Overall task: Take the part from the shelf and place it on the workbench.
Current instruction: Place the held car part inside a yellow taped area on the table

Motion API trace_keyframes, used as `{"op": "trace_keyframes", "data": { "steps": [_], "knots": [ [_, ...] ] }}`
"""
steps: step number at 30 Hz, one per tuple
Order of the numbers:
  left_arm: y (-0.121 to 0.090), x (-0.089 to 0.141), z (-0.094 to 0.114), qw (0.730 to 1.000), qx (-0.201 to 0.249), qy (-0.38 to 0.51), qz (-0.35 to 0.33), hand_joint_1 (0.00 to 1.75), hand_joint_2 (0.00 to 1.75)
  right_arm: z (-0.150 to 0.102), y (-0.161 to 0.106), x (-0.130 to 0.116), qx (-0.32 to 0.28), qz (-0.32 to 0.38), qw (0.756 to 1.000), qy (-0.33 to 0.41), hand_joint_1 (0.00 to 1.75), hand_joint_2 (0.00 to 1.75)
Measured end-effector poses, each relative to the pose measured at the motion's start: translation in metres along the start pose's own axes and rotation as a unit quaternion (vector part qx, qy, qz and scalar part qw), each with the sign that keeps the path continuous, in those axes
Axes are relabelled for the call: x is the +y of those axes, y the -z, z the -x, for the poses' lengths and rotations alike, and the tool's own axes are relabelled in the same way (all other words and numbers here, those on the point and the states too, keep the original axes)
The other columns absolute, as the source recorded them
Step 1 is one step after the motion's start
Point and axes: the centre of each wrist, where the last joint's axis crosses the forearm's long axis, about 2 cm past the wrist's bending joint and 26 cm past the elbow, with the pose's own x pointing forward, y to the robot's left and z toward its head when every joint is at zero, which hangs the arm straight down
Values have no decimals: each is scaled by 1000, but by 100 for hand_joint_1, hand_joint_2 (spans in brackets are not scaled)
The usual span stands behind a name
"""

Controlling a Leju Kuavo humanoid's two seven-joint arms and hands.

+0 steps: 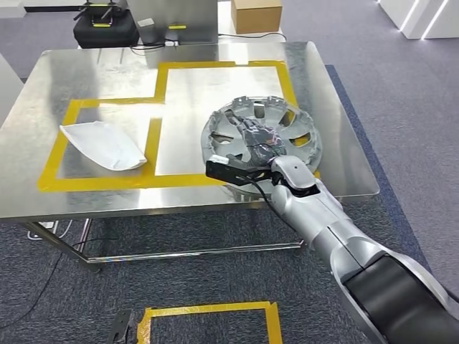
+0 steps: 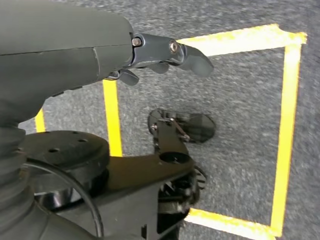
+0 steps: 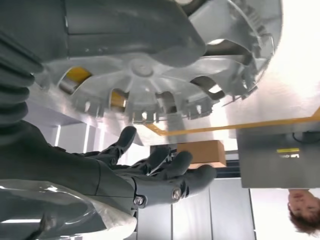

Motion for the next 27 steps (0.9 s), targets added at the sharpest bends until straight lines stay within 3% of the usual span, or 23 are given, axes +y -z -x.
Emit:
{"op": "trace_keyframes", "data": {
  "steps": [9,15,21,27],
  "knots": [
    [0,-1,-1,1000,14,1,-7,0,0,-3,2,-5,-39,43,998,-8,0,0],
    [0,-2,0,1000,17,-6,-5,0,0,-24,9,-24,-88,132,986,41,0,0],
    [-3,2,6,1000,20,-11,-14,0,0,-44,-1,-38,-116,209,967,87,0,0],
    [-4,8,11,999,23,-20,-28,0,0,-44,-23,-30,-107,253,955,116,0,0]
  ]
}}
